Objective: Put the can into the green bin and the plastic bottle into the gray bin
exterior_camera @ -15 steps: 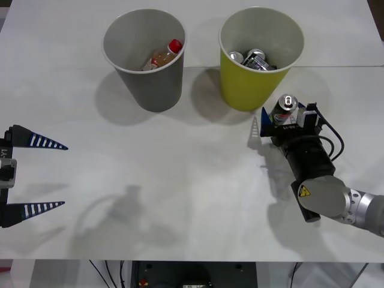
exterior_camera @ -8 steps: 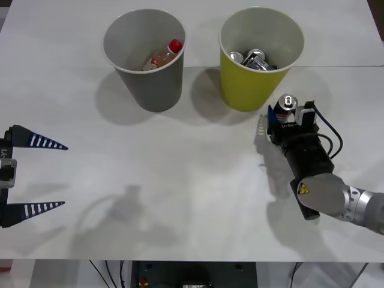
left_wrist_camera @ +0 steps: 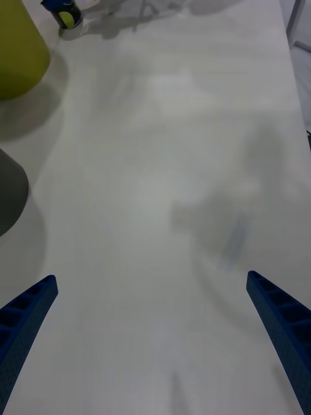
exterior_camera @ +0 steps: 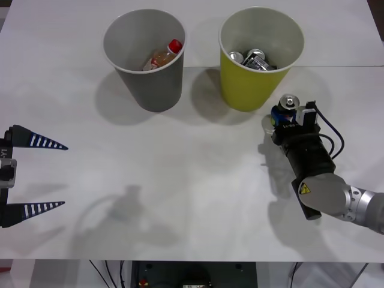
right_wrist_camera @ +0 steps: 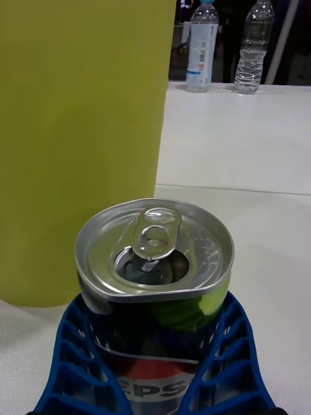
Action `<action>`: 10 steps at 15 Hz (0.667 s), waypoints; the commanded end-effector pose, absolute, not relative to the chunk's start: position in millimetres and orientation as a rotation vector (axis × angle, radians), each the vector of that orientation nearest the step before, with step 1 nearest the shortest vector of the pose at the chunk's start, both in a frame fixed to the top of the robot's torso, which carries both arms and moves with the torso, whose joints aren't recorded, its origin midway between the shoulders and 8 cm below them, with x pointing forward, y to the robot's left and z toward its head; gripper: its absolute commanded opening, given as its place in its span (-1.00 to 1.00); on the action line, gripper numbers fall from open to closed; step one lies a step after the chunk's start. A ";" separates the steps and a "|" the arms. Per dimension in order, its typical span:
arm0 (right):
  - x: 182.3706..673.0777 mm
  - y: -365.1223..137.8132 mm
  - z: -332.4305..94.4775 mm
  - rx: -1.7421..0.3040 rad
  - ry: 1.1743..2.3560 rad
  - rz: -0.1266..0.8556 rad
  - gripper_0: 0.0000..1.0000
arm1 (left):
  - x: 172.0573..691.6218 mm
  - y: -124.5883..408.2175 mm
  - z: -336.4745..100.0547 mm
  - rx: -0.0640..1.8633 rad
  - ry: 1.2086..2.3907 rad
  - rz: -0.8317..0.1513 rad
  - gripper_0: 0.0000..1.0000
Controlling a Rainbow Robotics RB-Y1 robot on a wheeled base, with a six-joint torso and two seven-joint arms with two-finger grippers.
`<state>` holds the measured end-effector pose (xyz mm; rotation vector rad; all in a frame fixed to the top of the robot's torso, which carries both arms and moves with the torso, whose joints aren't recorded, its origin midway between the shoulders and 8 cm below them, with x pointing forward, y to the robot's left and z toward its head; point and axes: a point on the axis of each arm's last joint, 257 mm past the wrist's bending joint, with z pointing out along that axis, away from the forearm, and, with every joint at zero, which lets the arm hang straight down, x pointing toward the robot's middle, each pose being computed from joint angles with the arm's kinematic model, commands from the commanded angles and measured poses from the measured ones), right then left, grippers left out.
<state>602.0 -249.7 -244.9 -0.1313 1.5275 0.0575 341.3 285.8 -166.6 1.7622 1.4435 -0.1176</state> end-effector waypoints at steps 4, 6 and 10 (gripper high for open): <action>577.6 -244.1 -241.2 -0.188 1.589 0.155 -1.00 | 341.3 285.8 -166.6 1.762 1.444 -0.118 1.00; 566.6 -241.9 -238.9 -0.236 1.618 0.188 -1.00 | 341.3 285.8 -166.6 1.762 1.444 -0.118 1.00; 544.8 -244.4 -232.0 -0.374 1.679 0.216 -1.00 | 341.3 285.8 -166.6 1.762 1.444 -0.118 1.00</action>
